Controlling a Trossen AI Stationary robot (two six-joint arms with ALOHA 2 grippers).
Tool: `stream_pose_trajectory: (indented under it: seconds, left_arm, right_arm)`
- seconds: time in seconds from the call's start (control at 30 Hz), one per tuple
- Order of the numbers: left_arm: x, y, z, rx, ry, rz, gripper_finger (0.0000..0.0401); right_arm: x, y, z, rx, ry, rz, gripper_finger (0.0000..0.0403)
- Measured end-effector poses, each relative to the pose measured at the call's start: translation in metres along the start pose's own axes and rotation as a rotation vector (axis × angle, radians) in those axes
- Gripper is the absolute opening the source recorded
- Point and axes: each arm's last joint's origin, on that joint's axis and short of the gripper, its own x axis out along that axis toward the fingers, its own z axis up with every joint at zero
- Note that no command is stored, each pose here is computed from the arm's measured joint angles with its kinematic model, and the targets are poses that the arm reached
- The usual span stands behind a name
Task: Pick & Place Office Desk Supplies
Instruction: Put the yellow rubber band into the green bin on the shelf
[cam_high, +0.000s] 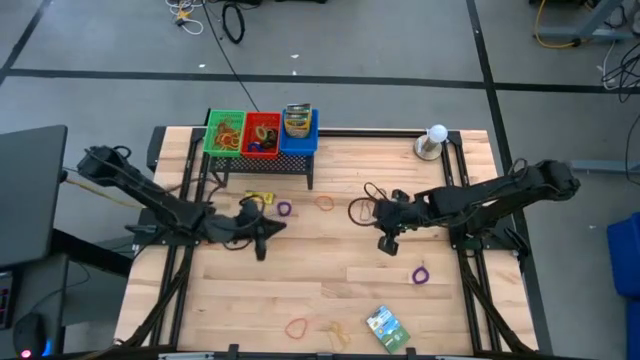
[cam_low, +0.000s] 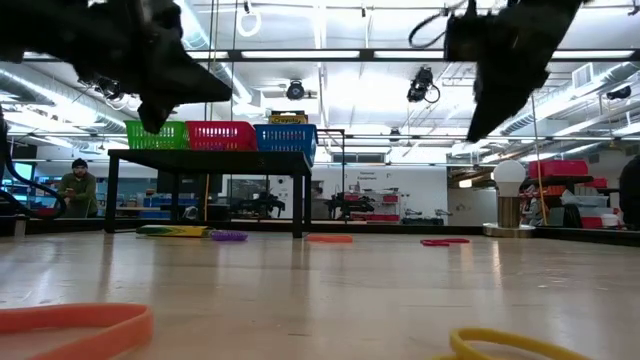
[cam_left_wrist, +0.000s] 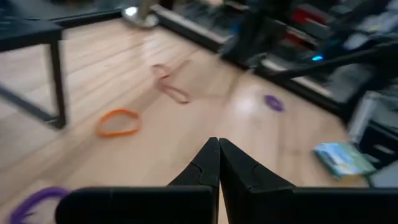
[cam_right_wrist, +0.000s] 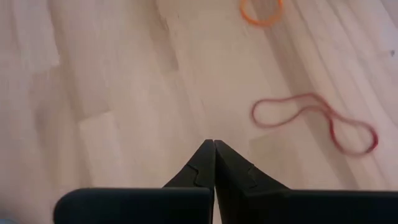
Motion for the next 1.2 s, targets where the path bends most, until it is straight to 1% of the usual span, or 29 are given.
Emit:
stream_pose_trajectory:
  seconds: [0.1, 0.23, 0.33, 0.43, 0.57, 0.73, 0.87, 1.0, 1.1, 1.2]
  left_arm:
    - [-0.001, 0.005, -0.010, 0.026, -0.048, -0.037, 0.0004]
    - [-0.001, 0.010, -0.017, 0.075, -0.030, -0.024, 0.0010]
    - [0.000, 0.010, -0.019, 0.099, -0.023, -0.021, 0.0015]
    - [0.001, 0.010, -0.021, 0.113, -0.013, -0.022, 0.0015]
    - [0.001, 0.010, -0.022, 0.077, -0.011, -0.021, 0.0015]
    - [0.001, 0.011, -0.023, 0.095, 0.005, -0.017, 0.0016]
    - [0.001, 0.011, -0.023, 0.085, 0.009, -0.022, 0.0014]
    - [0.001, 0.010, -0.025, 0.088, 0.046, -0.071, 0.0013]
    - [0.001, 0.010, -0.027, 0.099, 0.075, -0.094, 0.0013]
    - [0.001, 0.010, -0.028, 0.104, 0.080, -0.091, 0.0013]
  right_arm:
    - [-0.014, 0.019, 0.003, 0.027, 0.044, 0.008, 0.0004]
    - [-0.022, 0.049, -0.001, -0.009, 0.106, 0.005, 0.0004]
    - [-0.018, 0.072, 0.000, 0.030, 0.129, 0.012, 0.0004]
    - [-0.008, 0.099, -0.004, 0.028, 0.157, 0.018, 0.0004]
    - [0.010, 0.138, -0.009, 0.006, 0.156, 0.062, 0.0012]
    - [0.036, 0.181, -0.014, 0.031, 0.146, 0.116, 0.0044]
    - [0.048, 0.216, -0.012, 0.026, 0.156, 0.154, 0.0079]
    - [0.055, 0.251, -0.012, -0.004, 0.147, 0.185, 0.0118]
    - [0.063, 0.270, -0.014, -0.025, 0.136, 0.184, 0.0146]
    - [0.072, 0.280, -0.013, -0.030, 0.105, 0.168, 0.0168]
